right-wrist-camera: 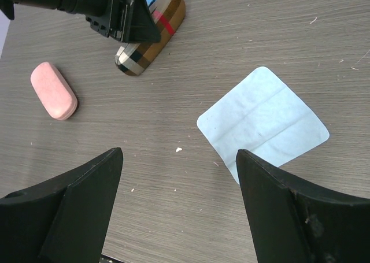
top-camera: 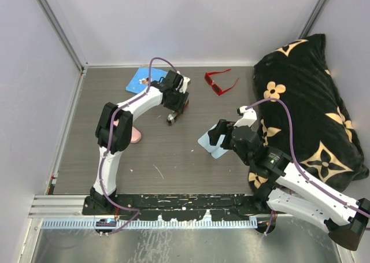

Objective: Organize the sunglasses
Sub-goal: Pick up the sunglasses case from the center of the board, then place the sunglasses case at the center of the board.

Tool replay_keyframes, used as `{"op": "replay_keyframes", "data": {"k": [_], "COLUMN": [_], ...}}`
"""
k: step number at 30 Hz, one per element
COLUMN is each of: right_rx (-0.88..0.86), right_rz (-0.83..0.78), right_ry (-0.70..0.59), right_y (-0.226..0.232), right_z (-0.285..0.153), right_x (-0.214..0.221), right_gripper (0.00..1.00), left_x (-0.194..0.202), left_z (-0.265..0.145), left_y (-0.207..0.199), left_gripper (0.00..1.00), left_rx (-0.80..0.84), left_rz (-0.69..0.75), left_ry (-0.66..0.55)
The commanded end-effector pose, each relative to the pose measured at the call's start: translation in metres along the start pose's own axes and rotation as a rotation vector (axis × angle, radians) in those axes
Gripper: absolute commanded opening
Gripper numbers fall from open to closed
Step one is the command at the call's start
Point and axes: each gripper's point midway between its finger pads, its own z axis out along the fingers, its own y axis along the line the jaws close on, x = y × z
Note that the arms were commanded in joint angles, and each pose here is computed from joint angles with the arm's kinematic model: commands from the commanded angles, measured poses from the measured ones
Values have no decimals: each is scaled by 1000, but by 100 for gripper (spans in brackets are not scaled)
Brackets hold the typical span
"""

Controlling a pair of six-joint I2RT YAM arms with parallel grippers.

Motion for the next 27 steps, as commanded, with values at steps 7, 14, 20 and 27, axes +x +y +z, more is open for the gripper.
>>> {"op": "replay_keyframes", "data": {"k": [7, 14, 20, 27], "right_rx": [6, 17, 31, 32], "right_rz": [33, 31, 25, 18], "right_ry": [-48, -48, -45, -16], "right_y": [0, -2, -5, -6], "right_z": [-2, 2, 4, 7], "right_x": [-11, -8, -5, 3], "right_gripper": [85, 85, 85, 85], "left_x": [8, 60, 115, 154], "left_z": [-72, -117, -141, -136], "left_y": [-16, -36, -73, -99], "left_gripper": [30, 29, 30, 29], "left_rx": [-63, -183, -245, -326], "left_rz": [-72, -199, -332, -379], "left_ry": [-115, -155, -204, -182]}}
